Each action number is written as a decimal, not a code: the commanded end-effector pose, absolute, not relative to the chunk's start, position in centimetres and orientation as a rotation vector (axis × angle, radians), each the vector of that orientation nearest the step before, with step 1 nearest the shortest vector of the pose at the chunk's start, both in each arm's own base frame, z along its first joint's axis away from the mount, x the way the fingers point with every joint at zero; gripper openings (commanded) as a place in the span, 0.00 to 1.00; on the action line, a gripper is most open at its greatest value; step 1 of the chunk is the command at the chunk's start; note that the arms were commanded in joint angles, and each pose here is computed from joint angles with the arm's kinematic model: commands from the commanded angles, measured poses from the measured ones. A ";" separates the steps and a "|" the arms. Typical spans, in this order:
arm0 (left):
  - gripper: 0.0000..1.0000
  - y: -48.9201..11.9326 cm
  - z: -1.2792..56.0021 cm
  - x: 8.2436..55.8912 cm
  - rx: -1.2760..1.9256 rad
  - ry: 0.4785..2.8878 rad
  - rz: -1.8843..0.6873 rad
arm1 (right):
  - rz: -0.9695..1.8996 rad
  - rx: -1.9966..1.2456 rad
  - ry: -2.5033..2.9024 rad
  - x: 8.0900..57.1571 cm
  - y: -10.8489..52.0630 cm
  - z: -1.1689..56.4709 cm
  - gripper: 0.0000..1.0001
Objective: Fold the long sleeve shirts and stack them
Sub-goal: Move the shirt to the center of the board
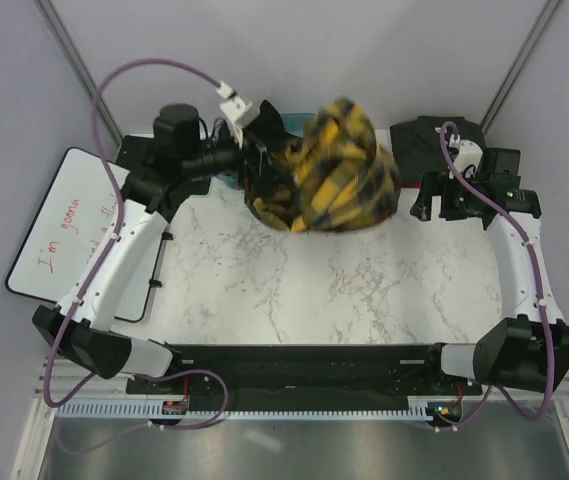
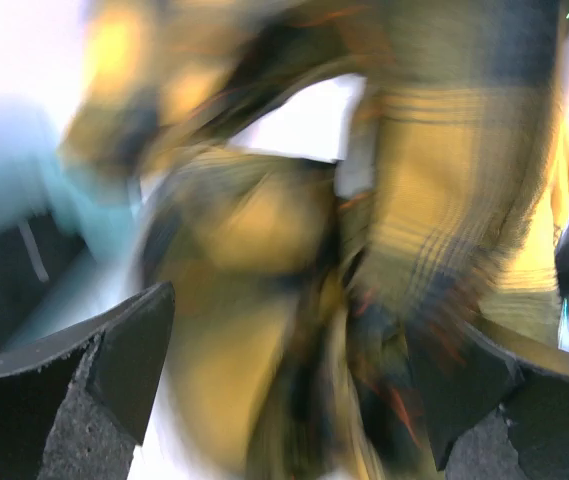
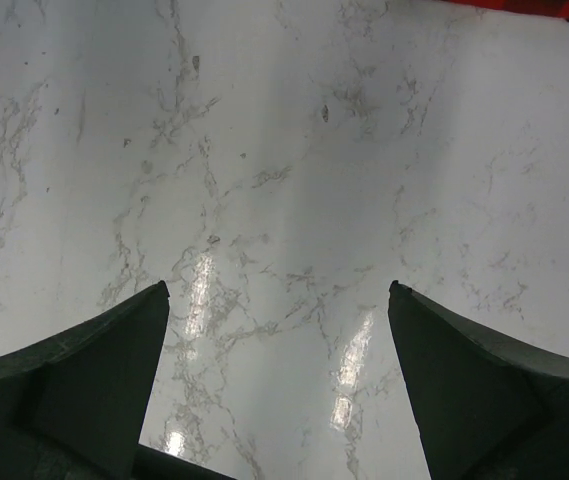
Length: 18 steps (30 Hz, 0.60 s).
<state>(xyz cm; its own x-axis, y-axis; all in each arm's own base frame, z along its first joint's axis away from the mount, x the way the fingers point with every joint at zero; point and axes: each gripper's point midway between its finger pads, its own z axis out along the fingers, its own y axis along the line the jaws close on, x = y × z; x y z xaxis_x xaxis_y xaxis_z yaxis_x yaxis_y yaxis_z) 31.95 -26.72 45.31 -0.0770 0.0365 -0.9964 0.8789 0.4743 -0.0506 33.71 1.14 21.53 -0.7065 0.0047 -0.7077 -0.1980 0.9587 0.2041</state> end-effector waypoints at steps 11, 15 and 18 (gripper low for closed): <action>0.89 -16.8 15.4 29.1 0.955 2.249 -0.780 | 0.515 -0.392 2.467 30.9 1.8 18.7 0.98; 0.84 -18.6 13.0 29.4 0.911 2.355 -0.920 | 0.601 -0.524 2.442 31.7 6.6 18.7 0.97; 0.83 -20.4 11.3 28.1 0.915 2.423 -0.996 | 0.628 -0.662 2.433 31.7 10.7 17.8 0.96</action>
<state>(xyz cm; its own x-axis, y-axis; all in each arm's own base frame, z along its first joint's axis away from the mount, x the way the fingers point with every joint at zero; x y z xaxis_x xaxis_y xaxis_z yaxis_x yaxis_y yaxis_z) 29.02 -17.95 12.30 -0.6914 0.4237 -0.5851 0.7011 0.5891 -0.4018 30.80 5.46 16.02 -0.8155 -0.2347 -0.5290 -0.4320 0.8551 0.2867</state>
